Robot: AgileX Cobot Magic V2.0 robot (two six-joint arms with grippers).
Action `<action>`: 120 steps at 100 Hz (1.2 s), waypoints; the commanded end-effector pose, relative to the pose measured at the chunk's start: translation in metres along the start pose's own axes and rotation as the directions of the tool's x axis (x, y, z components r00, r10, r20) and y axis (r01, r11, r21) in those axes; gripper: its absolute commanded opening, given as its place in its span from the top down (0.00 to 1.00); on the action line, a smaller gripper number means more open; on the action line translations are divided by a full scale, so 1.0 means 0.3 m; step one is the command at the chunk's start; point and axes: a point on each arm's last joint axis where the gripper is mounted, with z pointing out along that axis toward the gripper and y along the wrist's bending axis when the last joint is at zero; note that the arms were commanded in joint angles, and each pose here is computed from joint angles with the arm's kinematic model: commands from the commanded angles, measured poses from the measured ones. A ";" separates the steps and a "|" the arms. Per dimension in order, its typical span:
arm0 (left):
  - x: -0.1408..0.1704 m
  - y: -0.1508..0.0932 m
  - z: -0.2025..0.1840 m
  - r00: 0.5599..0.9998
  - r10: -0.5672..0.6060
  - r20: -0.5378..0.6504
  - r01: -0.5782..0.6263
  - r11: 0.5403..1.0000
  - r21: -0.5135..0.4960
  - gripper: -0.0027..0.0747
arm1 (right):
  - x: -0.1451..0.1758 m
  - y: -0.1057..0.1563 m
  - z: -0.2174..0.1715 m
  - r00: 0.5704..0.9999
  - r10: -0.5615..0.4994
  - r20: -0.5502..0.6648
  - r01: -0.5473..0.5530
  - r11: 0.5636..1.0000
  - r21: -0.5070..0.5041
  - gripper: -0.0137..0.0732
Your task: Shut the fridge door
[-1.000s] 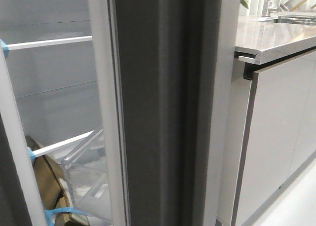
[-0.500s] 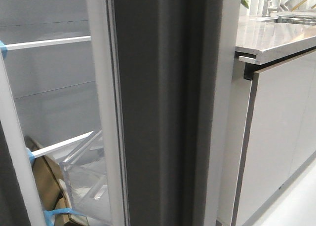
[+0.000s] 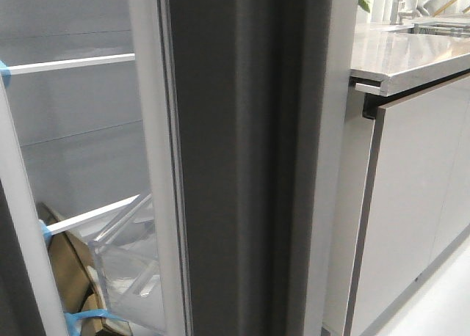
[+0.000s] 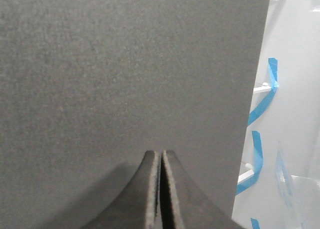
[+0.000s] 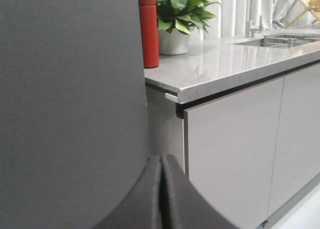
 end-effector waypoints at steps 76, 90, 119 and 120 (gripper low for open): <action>0.013 0.000 0.006 1.000 -0.006 0.029 0.006 1.000 0.009 0.99 | -0.458 0.016 0.079 0.995 -0.011 0.094 0.012 1.000 -0.014 0.93; 0.013 0.000 0.006 1.000 -0.006 0.029 0.006 1.000 0.009 0.99 | -0.588 0.023 0.120 0.998 -0.012 0.069 0.013 1.000 -0.021 0.93; 0.013 0.000 0.006 1.000 -0.006 0.029 0.006 1.000 0.009 0.99 | -0.820 0.050 0.167 0.995 0.023 0.095 -0.015 0.996 -0.089 0.93; 0.013 0.000 0.006 1.000 -0.006 0.029 0.006 1.000 0.009 0.99 | -0.823 0.051 0.168 0.995 0.024 0.093 -0.015 0.995 -0.094 0.93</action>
